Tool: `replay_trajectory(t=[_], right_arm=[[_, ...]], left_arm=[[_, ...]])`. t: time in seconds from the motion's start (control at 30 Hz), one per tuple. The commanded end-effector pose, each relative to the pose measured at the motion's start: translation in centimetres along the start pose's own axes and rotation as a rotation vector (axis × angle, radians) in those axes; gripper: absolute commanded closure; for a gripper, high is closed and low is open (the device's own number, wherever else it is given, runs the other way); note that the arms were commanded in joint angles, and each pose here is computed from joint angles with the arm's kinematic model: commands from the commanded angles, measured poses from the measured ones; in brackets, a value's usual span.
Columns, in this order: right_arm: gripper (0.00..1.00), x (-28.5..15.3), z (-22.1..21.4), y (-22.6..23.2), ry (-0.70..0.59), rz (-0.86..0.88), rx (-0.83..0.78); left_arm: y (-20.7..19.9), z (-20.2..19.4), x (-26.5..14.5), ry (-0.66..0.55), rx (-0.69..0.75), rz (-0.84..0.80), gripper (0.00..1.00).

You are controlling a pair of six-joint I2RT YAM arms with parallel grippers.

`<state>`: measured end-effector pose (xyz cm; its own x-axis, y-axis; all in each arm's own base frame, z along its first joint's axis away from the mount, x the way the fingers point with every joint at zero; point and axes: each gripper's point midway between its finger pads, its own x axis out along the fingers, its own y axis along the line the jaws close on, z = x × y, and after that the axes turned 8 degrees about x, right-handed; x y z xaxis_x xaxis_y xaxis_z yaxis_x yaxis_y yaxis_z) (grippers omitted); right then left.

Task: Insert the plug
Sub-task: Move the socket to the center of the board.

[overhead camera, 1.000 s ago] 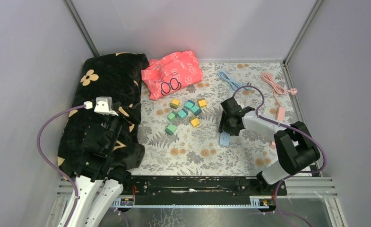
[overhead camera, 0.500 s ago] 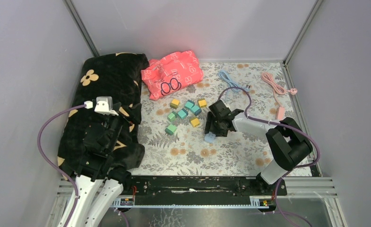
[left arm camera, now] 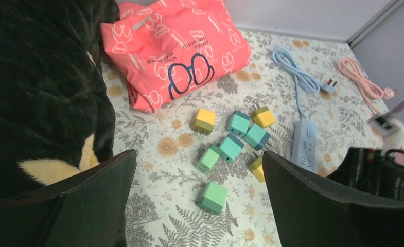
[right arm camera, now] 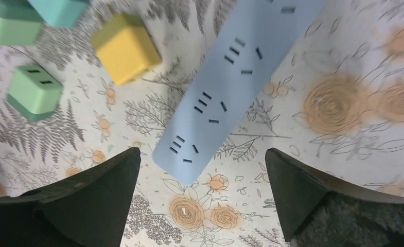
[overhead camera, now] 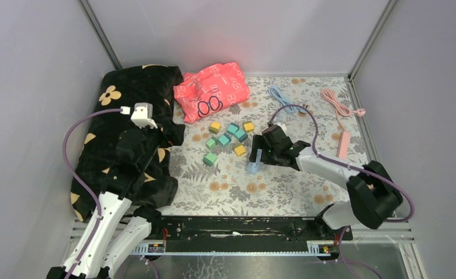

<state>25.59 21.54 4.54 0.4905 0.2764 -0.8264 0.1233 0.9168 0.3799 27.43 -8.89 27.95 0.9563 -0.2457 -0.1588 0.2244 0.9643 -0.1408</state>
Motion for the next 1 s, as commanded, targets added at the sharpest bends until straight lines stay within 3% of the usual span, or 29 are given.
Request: replay_trajectory(t=[0.0, 0.37, 0.7, 0.97], right_arm=[[0.01, -2.6, 4.6, 0.6, -0.188, 0.002, -0.081], [0.01, -2.4, 12.5, -1.3, -0.241, 0.130, 0.092], [0.16, 0.9, 19.6, -1.8, -0.259, 0.183, 0.169], [0.22, 4.8, 19.8, -3.0, -0.184, 0.150, 0.176]], left_arm=[[-1.6, 1.1, -0.2, 0.030, -0.030, -0.066, 0.00], [-3.9, -2.9, 0.4, 0.197, -0.068, -0.198, 0.00], [-3.5, -5.0, 1.3, 0.281, 0.024, -0.211, 0.00], [-3.9, -6.4, 1.3, 0.306, 0.050, -0.249, 0.00]])
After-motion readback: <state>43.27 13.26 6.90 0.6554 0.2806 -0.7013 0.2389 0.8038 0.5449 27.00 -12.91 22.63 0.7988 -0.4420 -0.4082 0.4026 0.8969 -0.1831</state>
